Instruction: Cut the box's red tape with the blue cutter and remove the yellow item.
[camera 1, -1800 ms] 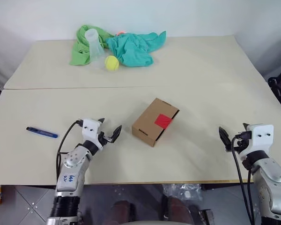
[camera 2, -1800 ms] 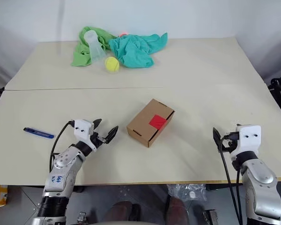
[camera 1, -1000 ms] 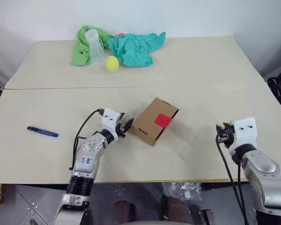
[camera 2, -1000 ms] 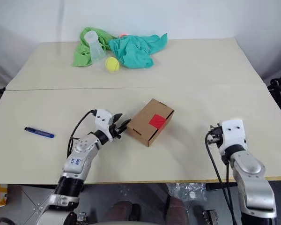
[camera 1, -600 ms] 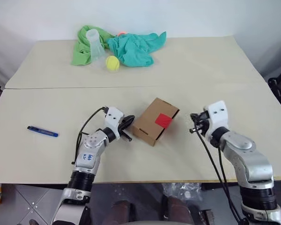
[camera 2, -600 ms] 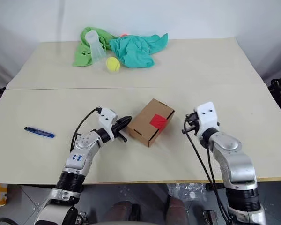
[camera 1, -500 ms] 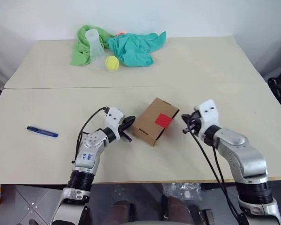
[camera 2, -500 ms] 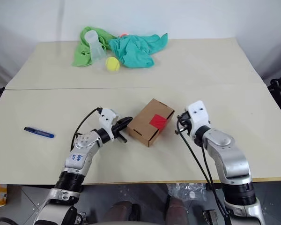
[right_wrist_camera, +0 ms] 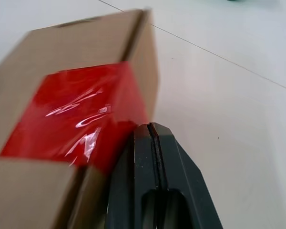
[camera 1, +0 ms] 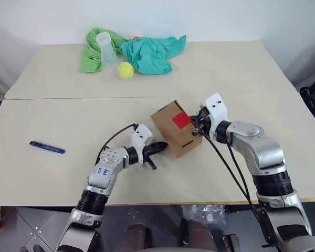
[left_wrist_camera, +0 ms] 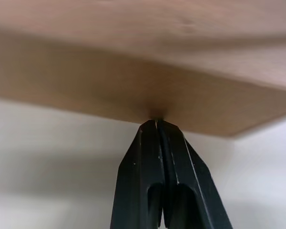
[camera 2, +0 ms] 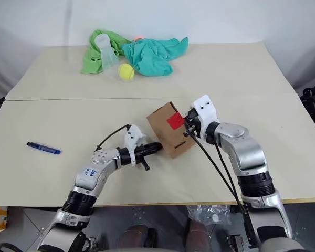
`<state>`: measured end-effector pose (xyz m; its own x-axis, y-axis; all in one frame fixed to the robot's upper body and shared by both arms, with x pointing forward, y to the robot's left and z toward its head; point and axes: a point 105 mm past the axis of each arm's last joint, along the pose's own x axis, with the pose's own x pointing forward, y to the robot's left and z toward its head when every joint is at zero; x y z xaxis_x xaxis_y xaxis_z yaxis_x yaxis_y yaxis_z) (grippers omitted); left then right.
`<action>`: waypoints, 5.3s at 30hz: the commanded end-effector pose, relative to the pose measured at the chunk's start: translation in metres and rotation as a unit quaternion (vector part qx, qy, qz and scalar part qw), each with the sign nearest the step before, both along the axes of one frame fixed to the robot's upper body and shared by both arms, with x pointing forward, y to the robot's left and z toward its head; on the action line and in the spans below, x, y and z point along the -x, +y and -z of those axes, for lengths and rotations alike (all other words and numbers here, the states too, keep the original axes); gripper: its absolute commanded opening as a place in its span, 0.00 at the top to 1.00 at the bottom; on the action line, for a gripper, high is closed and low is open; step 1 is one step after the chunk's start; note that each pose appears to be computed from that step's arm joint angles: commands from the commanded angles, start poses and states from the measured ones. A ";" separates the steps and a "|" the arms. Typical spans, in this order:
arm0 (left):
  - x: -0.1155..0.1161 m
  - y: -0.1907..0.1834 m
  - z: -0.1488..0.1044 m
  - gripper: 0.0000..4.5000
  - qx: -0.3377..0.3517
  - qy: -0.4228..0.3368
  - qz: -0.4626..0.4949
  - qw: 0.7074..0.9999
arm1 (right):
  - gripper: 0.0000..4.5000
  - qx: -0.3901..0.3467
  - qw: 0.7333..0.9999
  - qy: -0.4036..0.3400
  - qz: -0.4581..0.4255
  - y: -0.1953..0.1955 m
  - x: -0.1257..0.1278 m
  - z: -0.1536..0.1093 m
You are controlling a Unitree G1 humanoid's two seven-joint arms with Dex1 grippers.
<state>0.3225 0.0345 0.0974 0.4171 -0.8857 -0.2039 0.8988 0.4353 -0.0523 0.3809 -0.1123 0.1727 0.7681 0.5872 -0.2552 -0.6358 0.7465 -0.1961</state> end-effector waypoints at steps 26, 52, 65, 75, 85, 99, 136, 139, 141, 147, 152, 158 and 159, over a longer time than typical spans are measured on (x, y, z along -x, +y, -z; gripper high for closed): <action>-0.101 0.102 -0.025 0.99 0.040 -0.072 -0.291 0.953 | 1.00 0.045 0.989 0.083 0.112 -0.072 0.105 0.016; -0.064 0.000 -0.047 0.99 0.047 -0.028 0.071 0.996 | 1.00 0.042 0.992 0.080 0.091 -0.039 0.099 0.018; -0.038 -0.006 -0.043 0.99 -0.016 -0.022 0.130 0.991 | 1.00 0.069 0.989 0.105 0.083 -0.043 0.122 0.019; -0.045 -0.007 -0.042 0.99 -0.019 -0.028 0.116 0.993 | 1.00 0.077 0.985 0.121 0.094 -0.048 0.132 0.026; -0.078 0.027 -0.068 0.86 -0.004 -0.088 0.001 0.996 | 0.80 0.060 0.975 0.113 0.184 -0.104 0.137 0.022; -0.088 0.066 -0.137 0.01 0.080 -0.133 -0.227 0.962 | 0.00 -0.017 0.998 -0.060 -0.027 -0.106 0.109 -0.065; -0.024 0.181 -0.023 0.01 0.104 0.154 -0.870 0.457 | 0.00 -0.026 0.967 -0.017 -0.254 -0.053 0.055 -0.058; -0.030 0.183 -0.015 0.01 0.070 0.165 -0.872 0.455 | 0.00 -0.033 0.966 -0.021 -0.255 -0.050 0.055 -0.061; -0.028 0.184 -0.011 0.01 0.059 0.173 -0.877 0.444 | 0.00 -0.031 0.967 -0.022 -0.252 -0.051 0.056 -0.060; -0.026 0.185 -0.004 0.01 0.051 0.185 -0.877 0.440 | 0.00 -0.028 0.969 -0.023 -0.245 -0.054 0.058 -0.060; -0.023 0.195 0.000 0.09 0.043 0.185 -0.881 0.432 | 0.00 -0.025 0.971 -0.026 -0.236 -0.058 0.060 -0.061; -0.022 0.205 0.000 0.34 0.042 0.184 -0.881 0.434 | 0.00 -0.022 0.973 -0.026 -0.229 -0.060 0.060 -0.060; -0.021 0.208 0.000 0.34 0.040 0.181 -0.883 0.431 | 0.00 -0.022 0.973 -0.026 -0.228 -0.061 0.061 -0.060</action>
